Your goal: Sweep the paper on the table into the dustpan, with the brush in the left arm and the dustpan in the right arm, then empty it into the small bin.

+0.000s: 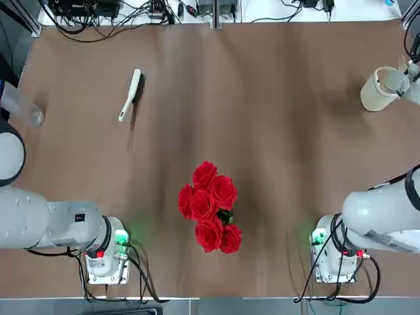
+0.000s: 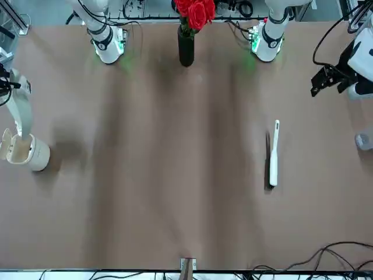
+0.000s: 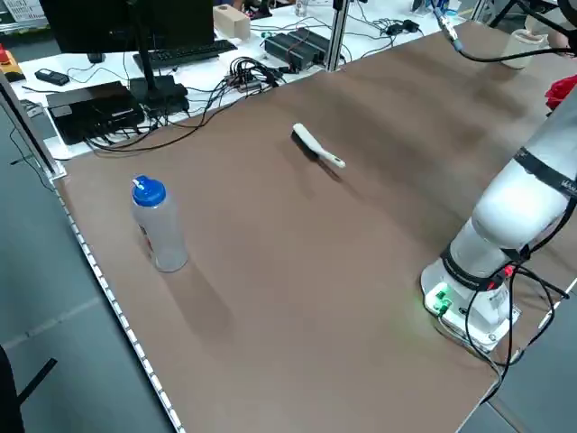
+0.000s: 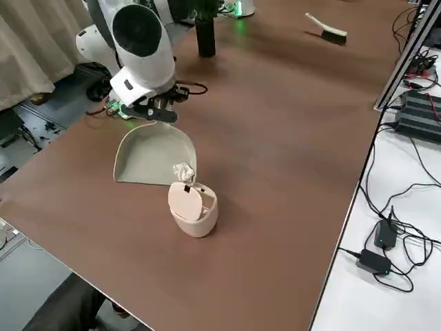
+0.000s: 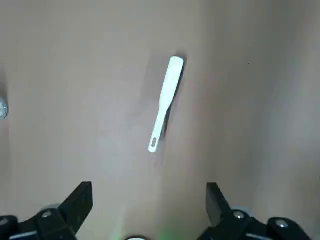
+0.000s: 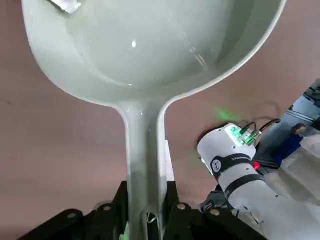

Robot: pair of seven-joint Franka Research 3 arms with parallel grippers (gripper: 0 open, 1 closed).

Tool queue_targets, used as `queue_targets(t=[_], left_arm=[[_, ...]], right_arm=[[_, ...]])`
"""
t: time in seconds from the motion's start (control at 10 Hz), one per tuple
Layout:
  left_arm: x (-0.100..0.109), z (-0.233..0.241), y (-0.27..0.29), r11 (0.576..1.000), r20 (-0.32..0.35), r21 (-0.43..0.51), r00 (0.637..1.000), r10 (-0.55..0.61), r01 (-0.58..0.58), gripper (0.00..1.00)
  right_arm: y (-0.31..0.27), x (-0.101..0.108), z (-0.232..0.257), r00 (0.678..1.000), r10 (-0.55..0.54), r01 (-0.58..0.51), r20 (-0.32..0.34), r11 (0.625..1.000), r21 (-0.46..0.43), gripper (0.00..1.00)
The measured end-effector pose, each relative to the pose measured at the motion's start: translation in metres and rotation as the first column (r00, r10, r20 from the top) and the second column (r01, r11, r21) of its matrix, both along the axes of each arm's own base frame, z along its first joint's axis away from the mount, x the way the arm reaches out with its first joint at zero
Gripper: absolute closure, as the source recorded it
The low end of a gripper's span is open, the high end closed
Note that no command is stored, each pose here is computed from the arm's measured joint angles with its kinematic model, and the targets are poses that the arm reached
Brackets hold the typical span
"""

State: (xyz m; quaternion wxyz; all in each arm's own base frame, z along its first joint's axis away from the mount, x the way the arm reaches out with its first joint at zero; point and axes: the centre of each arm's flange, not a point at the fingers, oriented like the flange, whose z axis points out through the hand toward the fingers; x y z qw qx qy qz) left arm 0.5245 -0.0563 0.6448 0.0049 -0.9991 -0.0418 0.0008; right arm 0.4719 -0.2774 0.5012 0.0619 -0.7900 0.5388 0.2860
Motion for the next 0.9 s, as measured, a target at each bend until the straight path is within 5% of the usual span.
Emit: queue_targets(t=[0.3, 0.9], left_arm=[[0.000, 0.000, 0.000, 1.000, 0.000, 0.000, 1.000, 0.000, 0.000, 0.00], [0.000, 0.005, 0.000, 1.000, 0.010, -0.001, 1.000, -0.001, 0.001, 0.00]], right_arm=[[-0.004, 0.006, -0.005, 0.998, 0.017, -0.018, -0.063, 1.000, -0.011, 0.67], [0.013, 0.025, 0.001, 0.995, 0.070, -0.072, -0.071, 0.997, -0.019, 0.67]])
